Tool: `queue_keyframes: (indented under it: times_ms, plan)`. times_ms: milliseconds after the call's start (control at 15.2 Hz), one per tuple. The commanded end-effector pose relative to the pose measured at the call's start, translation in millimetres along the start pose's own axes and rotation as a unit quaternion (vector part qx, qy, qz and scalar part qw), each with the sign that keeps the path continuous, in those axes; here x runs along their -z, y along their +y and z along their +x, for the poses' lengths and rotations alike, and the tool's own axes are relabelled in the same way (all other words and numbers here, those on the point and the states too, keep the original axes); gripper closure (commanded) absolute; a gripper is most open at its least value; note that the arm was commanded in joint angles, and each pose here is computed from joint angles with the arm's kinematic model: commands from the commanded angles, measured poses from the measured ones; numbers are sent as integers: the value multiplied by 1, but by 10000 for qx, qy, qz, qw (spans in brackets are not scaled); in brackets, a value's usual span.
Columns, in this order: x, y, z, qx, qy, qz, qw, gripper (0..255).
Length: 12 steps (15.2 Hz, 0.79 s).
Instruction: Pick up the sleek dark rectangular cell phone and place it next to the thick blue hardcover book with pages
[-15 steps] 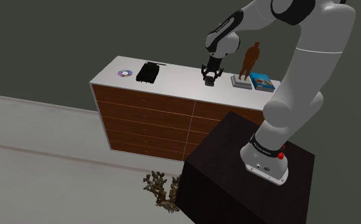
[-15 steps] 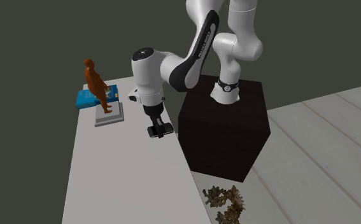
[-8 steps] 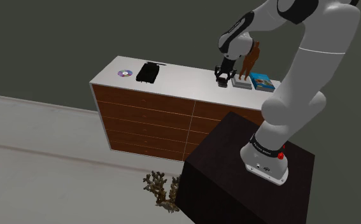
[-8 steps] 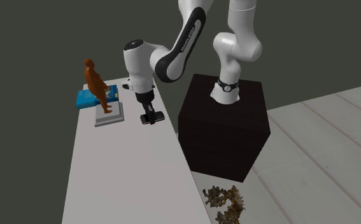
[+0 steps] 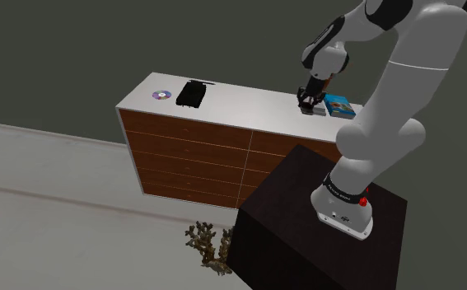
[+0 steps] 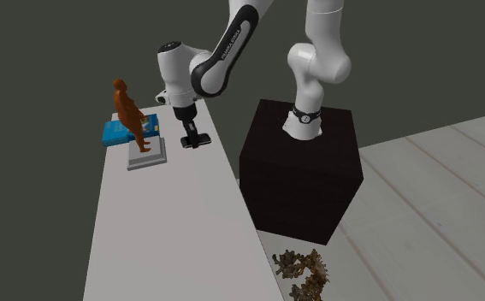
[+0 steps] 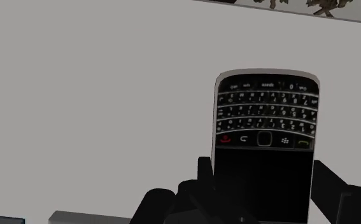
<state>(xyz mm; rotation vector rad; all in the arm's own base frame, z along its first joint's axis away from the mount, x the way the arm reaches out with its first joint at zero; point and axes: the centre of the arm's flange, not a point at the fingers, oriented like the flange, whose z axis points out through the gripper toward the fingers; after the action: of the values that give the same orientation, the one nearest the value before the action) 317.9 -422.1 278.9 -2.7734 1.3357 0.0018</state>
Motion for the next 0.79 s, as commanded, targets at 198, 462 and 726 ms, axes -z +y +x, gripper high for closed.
queue_keyframes:
  times_ms: [198, 462, 726]
  plan:
    - [5, 66, 2, 8, 0, 1, 10000, 255]
    - [8, 119, 5, 8, 0, 1, 10000, 255]
    - [11, 172, 7, 8, 0, 1, 10000, 255]
